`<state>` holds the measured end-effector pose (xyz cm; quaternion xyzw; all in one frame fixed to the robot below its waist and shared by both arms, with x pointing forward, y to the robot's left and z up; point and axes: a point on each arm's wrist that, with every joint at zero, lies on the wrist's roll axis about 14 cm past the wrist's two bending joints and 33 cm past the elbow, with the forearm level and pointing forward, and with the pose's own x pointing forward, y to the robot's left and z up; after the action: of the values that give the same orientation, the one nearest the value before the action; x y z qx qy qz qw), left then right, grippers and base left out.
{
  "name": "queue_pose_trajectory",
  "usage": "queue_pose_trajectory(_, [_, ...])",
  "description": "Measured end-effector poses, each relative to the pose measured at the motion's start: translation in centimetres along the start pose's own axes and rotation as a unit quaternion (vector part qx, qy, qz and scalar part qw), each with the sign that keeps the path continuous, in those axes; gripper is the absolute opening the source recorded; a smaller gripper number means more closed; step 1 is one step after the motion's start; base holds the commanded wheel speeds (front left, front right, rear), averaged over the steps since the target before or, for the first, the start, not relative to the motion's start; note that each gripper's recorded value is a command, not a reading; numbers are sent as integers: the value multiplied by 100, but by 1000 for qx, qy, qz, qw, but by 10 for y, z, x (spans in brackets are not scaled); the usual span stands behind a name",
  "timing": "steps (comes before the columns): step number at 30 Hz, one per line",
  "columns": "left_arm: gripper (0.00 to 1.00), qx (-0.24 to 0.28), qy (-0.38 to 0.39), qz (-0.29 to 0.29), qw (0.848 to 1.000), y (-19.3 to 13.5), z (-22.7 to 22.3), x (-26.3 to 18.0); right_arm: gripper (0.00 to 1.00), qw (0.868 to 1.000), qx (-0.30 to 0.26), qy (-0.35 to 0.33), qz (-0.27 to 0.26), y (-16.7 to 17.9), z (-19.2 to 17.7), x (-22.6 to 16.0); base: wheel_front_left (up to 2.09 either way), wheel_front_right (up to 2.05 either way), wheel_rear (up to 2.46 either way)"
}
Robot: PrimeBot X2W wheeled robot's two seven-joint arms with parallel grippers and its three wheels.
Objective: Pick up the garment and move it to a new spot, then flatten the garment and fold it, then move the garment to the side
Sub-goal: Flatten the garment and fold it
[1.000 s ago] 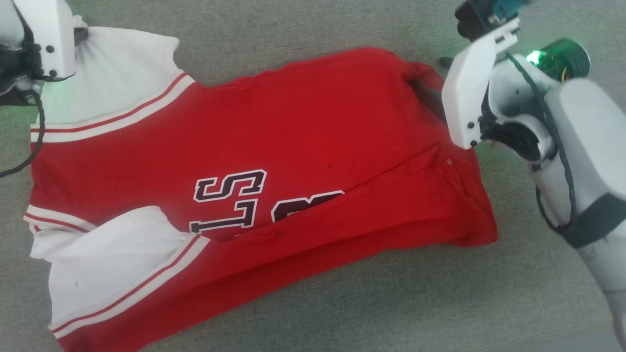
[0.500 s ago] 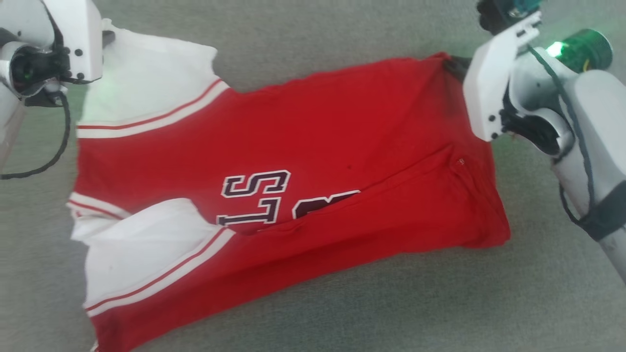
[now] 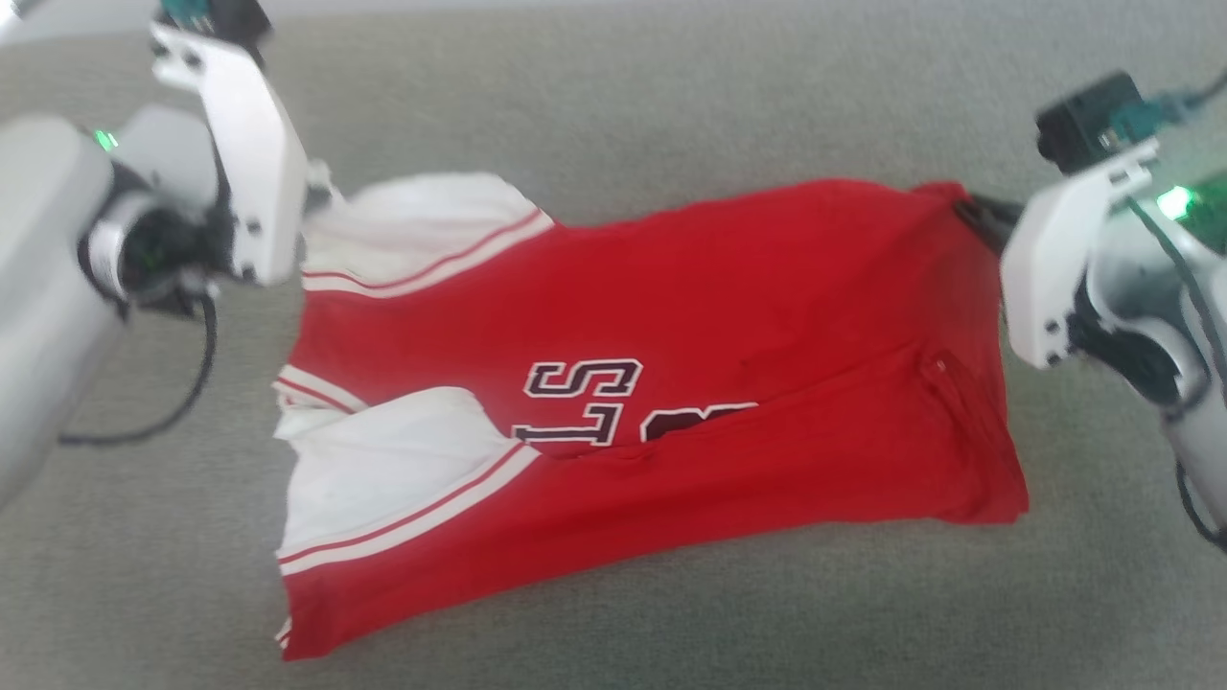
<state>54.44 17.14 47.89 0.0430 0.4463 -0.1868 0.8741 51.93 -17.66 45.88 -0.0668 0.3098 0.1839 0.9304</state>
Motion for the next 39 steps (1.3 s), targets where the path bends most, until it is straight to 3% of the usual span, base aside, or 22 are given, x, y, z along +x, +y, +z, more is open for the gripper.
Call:
queue_pose_trajectory(8, [0,13,9,2,1000,-24,-43,-52,0,1000,10,5,3,5,-14,-27,0,0,0])
queue_pose_trajectory(14, [0,8,44,-2,999,-47,-93,-79,0,998,29,59,11,15,-56,-43,0,0,0])
queue_pose_trajectory(21, [0,-17,98,-17,995,-63,-142,-75,0,992,53,112,15,23,-96,-47,0,0,0])
queue_pose_trajectory(27, [0,-33,96,-25,995,-63,-153,-60,0,988,64,142,20,32,-113,-43,0,0,0])
queue_pose_trajectory(28, [11,-34,90,-22,995,-60,-153,-57,10,988,64,142,21,33,-113,-43,0,0,0])
queue_pose_trajectory(29, [33,-36,81,-24,996,-60,-151,-55,34,988,64,141,22,34,-111,-43,0,0,0])
queue_pose_trajectory(30, [62,-42,77,-23,996,-59,-151,-54,72,988,63,140,22,35,-110,-42,0,0,0])
queue_pose_trajectory(31, [76,-43,76,-24,996,-59,-152,-52,100,988,63,138,22,35,-109,-43,0,0,0])
queue_pose_trajectory(32, [78,-43,76,-24,996,-59,-152,-52,100,988,63,138,22,35,-109,-43,0,0,0])
queue_pose_trajectory(34, [100,-43,68,-23,996,-56,-153,-53,100,988,64,135,26,38,-107,-44,0,0,0])
queue_pose_trajectory(39, [100,-44,11,-27,999,-56,-137,-60,100,991,79,108,31,38,-89,-52,0,0,0])
